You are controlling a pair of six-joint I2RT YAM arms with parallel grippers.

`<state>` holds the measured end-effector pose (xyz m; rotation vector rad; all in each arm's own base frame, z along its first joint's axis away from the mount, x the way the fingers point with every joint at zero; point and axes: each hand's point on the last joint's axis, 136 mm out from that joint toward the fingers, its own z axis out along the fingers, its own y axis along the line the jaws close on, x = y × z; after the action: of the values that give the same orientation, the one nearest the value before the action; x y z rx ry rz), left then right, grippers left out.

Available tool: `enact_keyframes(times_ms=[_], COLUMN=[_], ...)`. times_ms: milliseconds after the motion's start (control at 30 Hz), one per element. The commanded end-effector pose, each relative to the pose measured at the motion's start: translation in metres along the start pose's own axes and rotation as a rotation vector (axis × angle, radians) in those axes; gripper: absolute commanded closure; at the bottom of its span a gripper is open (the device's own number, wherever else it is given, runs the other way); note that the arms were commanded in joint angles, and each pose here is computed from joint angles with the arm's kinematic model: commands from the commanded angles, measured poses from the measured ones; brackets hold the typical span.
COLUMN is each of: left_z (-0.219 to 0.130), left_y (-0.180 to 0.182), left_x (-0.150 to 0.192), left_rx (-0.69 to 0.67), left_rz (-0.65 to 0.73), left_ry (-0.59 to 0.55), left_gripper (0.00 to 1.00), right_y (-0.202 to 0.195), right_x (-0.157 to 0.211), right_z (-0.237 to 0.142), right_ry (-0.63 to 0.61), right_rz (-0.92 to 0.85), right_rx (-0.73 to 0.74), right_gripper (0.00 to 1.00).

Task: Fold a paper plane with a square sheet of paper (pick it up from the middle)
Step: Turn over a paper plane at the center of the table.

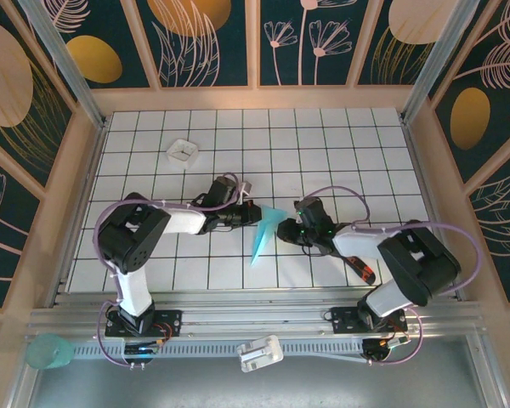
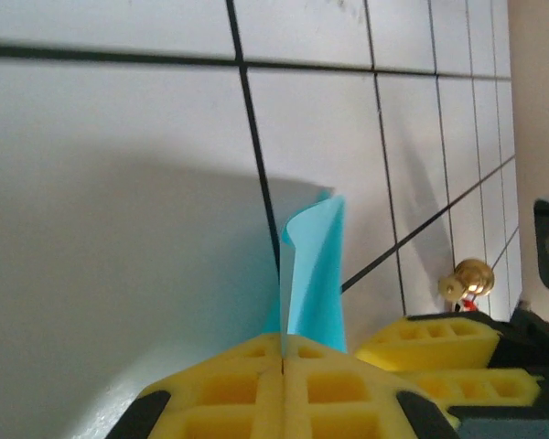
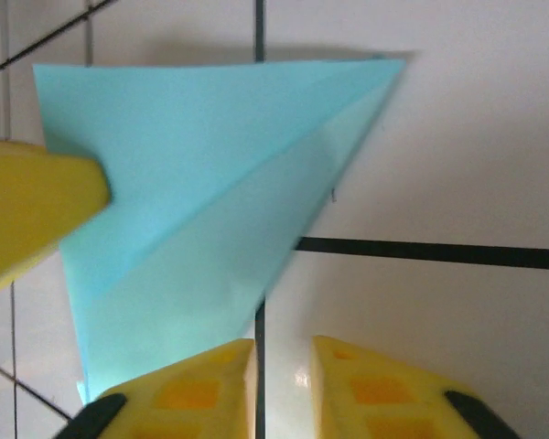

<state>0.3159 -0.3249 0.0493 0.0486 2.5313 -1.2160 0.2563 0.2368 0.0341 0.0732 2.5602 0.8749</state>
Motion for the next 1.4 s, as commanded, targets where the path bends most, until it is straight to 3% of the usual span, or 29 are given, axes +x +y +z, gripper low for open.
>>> enact_keyframes(times_ms=[0,233,567,833,1133,1267,1367], left_z=[-0.020,-0.028,-0.023,-0.023,-0.023,-0.030,-0.043], left_y=[-0.006,-0.017,-0.024,-0.018,-0.020,-0.027,-0.028], left_x=[-0.012,-0.008,-0.002,-0.003,-0.003,-0.004,-0.004], left_rx=[-0.064,-0.096,-0.094,-0.128,-0.111,-0.088,-0.084], left_rz=[0.031,0.033,0.031,0.046,0.044,0.054,0.067], left_ry=[-0.093,-0.127,-0.122,-0.125,-0.123,-0.143,-0.171], left_gripper=[1.00,1.00,1.00,1.00,1.00,0.80,0.66], right_y=[0.030,0.074,0.053,0.042,0.034,0.029,0.023], right_x=[-0.008,-0.009,-0.014,-0.017,-0.020,-0.020,-0.016], right_z=[-0.018,-0.020,0.008,0.010,0.015,0.017,0.018], right_ry=[-0.048,-0.075,-0.078,-0.086,-0.077,-0.058,-0.033], right_rz=[-0.022,-0.006,0.060,0.056,0.055,0.043,0.032], right_rx=[-0.133,-0.259,-0.078,0.000,0.007,-0.011,-0.022], right_gripper=[0.70,0.49,0.45,0.60,0.89,1.00,1.00])
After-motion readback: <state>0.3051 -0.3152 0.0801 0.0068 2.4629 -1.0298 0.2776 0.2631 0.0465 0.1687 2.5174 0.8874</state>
